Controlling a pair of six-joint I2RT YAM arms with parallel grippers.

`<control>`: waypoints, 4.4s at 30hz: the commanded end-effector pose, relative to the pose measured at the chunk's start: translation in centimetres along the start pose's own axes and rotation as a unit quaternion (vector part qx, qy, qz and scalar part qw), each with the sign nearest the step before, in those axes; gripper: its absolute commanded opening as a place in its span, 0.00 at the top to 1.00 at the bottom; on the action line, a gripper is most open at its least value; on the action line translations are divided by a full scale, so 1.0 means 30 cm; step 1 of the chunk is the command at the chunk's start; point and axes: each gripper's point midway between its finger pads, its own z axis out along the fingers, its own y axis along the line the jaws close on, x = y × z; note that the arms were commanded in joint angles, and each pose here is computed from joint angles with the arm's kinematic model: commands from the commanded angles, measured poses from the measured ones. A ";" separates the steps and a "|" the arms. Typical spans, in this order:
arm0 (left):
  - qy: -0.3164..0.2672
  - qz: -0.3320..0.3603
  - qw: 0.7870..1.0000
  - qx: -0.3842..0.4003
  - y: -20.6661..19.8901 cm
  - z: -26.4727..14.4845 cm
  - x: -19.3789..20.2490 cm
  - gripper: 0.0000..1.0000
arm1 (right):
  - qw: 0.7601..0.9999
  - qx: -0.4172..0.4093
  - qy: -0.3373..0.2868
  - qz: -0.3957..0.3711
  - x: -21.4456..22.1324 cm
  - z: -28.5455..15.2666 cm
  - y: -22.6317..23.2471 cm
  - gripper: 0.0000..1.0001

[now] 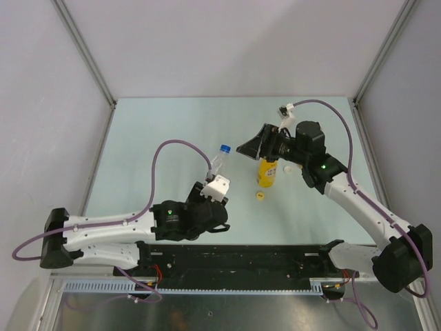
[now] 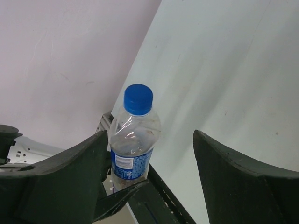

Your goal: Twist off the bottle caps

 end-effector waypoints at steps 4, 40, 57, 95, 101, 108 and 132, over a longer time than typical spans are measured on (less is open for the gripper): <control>-0.039 0.026 0.992 -0.113 0.067 -0.028 -0.073 0.76 | 0.999 -0.022 -0.034 -0.014 -0.094 0.022 0.085 0.23; -0.026 0.089 0.979 -0.180 0.027 -0.010 -0.056 0.75 | 0.997 -0.067 0.019 0.038 -0.003 0.194 0.094 0.60; 0.031 0.143 0.973 -0.177 -0.045 0.059 0.023 0.76 | 0.994 -0.101 0.024 -0.028 -0.003 0.138 0.149 1.00; -0.177 -0.076 0.896 0.399 -0.228 -0.266 -0.249 0.87 | 0.933 -0.291 0.034 -0.207 -0.008 -0.133 0.322 1.00; -0.248 -0.044 0.813 0.525 -0.274 -0.444 -0.294 0.87 | 0.900 -0.349 0.054 -0.255 0.033 -0.200 0.373 1.00; -0.290 -0.016 0.735 0.613 -0.299 -0.579 -0.309 0.83 | 0.873 -0.385 0.052 -0.295 0.057 -0.254 0.410 1.00; -0.144 -0.088 0.882 0.440 -0.269 -0.215 -0.242 1.00 | 0.865 -0.336 -0.129 -0.349 -0.096 -0.429 0.583 0.18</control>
